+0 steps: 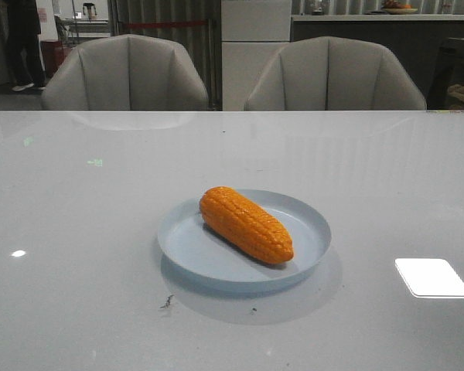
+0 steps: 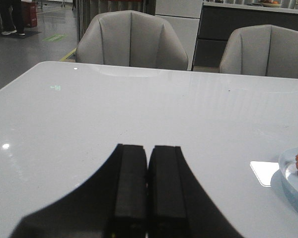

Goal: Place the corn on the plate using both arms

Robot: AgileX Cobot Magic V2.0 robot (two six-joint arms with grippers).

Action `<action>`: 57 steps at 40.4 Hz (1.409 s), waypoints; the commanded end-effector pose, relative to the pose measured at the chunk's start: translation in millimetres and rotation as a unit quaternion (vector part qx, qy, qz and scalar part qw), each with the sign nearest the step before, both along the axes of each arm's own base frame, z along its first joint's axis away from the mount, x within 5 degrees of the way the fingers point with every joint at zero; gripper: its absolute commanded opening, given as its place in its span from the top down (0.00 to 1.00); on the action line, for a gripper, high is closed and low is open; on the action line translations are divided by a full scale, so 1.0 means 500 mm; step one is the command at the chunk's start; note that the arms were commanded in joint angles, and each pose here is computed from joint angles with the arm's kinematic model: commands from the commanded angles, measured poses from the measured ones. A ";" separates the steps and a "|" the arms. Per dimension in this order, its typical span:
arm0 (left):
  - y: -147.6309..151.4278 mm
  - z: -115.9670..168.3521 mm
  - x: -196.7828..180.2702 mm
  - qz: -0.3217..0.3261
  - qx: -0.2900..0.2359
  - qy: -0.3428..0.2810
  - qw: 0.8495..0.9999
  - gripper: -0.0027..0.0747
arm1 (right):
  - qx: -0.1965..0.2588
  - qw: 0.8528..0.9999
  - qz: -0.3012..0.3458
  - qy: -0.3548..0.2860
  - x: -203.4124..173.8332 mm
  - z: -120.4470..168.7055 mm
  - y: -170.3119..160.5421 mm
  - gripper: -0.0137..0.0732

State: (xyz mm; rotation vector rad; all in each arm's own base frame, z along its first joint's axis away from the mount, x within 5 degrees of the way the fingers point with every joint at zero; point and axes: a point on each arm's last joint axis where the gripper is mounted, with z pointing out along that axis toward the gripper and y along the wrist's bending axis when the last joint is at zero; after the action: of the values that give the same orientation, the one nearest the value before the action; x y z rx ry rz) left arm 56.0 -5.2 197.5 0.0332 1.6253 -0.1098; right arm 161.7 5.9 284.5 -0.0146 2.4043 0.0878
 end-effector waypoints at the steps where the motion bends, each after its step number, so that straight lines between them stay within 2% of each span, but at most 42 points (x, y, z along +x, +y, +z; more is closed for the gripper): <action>1: 0.000 -0.007 0.000 -0.002 -0.009 -0.037 0.999 0.84 | 0.004 0.999 -0.007 -0.049 0.008 0.027 -0.002 0.20; 22: 0.000 -0.007 0.000 -0.002 -0.009 -0.037 0.999 0.84 | 0.003 0.999 -0.004 -0.049 0.008 0.027 0.000 0.20; 28: 0.000 -0.007 0.000 -0.002 -0.009 -0.037 0.999 0.85 | -0.006 0.998 -0.005 -0.068 0.011 0.033 -0.003 0.22; 33: 0.000 -0.007 0.000 -0.002 -0.009 -0.037 0.999 0.84 | 0.004 0.996 -0.006 -0.093 -0.009 0.050 0.000 0.35; 39: 0.000 -0.007 0.000 -0.002 -0.009 -0.037 0.999 0.84 | 0.004 0.988 -0.008 -0.155 -0.043 0.080 -0.001 0.62; 43: 0.000 -0.007 0.000 -0.002 -0.009 -0.037 0.999 0.84 | 0.004 0.979 -0.010 -0.205 -0.073 0.089 -0.002 0.82; 48: 0.000 -0.007 0.000 -0.002 -0.009 -0.037 0.999 0.85 | 0.005 0.962 -0.012 -0.274 -0.112 0.080 -0.002 0.80; 53: 0.000 -0.007 0.000 -0.002 -0.009 -0.037 0.999 0.84 | 0.011 0.932 -0.009 -0.363 -0.144 0.056 -0.001 0.80; 57: 0.000 -0.007 0.000 -0.002 -0.009 -0.037 0.999 0.85 | 0.018 0.905 -0.003 -0.425 -0.171 0.005 0.000 0.80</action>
State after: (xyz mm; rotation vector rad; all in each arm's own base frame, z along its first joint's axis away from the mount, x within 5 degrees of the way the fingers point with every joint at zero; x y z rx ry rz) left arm 56.0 -5.2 197.6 0.0332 1.6240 -0.1099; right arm 82.5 6.9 282.0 -0.0347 1.7353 0.0896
